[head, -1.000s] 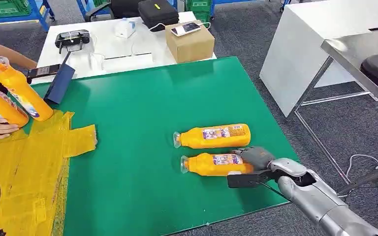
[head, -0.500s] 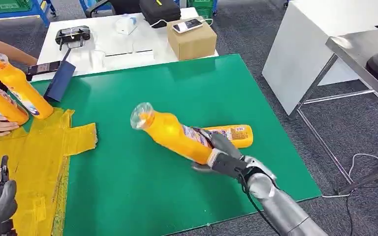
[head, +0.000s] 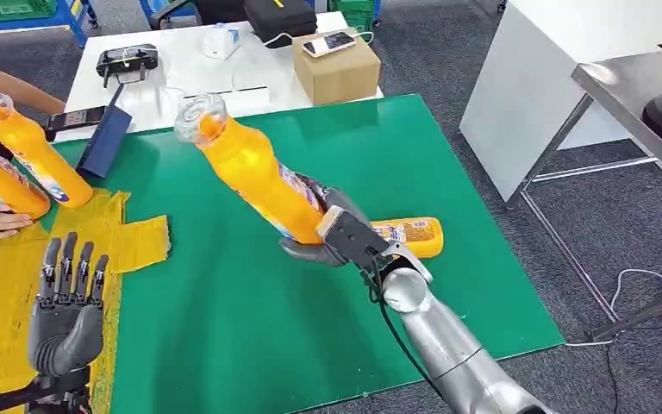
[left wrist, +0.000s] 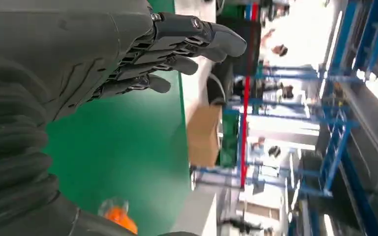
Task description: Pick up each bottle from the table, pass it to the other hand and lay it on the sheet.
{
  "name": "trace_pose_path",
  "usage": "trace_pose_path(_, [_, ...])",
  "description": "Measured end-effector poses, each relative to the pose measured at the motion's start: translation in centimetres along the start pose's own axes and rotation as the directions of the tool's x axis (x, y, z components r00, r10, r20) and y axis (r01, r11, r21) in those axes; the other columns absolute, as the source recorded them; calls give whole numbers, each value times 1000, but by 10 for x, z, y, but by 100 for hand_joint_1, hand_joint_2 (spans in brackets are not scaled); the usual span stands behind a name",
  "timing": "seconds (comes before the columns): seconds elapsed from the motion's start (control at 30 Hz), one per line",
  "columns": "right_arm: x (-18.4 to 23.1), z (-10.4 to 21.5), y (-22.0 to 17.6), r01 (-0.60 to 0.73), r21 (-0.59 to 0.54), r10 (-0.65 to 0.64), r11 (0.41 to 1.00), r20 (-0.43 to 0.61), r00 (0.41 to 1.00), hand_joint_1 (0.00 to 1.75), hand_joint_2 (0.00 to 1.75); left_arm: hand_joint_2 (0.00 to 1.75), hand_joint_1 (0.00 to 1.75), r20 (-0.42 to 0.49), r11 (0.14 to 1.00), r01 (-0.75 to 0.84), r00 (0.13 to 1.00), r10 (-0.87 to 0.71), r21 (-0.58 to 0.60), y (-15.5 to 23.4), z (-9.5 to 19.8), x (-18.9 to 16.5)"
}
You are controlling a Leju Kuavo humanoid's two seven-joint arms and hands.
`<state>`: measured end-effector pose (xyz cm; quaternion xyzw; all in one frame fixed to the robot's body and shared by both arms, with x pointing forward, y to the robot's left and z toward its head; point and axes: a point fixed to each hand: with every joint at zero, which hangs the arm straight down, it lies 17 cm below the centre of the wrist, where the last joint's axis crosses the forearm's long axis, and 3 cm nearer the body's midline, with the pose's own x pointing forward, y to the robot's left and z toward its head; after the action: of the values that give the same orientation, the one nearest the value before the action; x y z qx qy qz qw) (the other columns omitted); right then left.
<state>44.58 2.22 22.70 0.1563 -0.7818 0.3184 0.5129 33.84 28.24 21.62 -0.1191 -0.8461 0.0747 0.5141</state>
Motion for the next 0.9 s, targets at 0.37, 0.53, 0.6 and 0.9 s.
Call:
trace_pose_path(0.37, [14,-31,123,5,224,2,975,-32,999,175,175,175,0,-53,993,-68,997,63,-102,-54,-1,-19])
trace_pose_path(0.53, [27,-14,208,-7,401,17,916,-20,1000,175,175,175,0,-62,994,-11,998,4,-107,-57,5,-25])
trace_pose_path(0.6, [25,-2,233,-32,457,42,889,-12,999,175,175,175,0,-59,994,23,998,-30,-111,-56,8,-25])
trace_pose_path(0.9, [20,23,277,-125,584,122,802,44,992,175,175,175,0,-98,992,82,991,-92,-101,-49,31,-33])
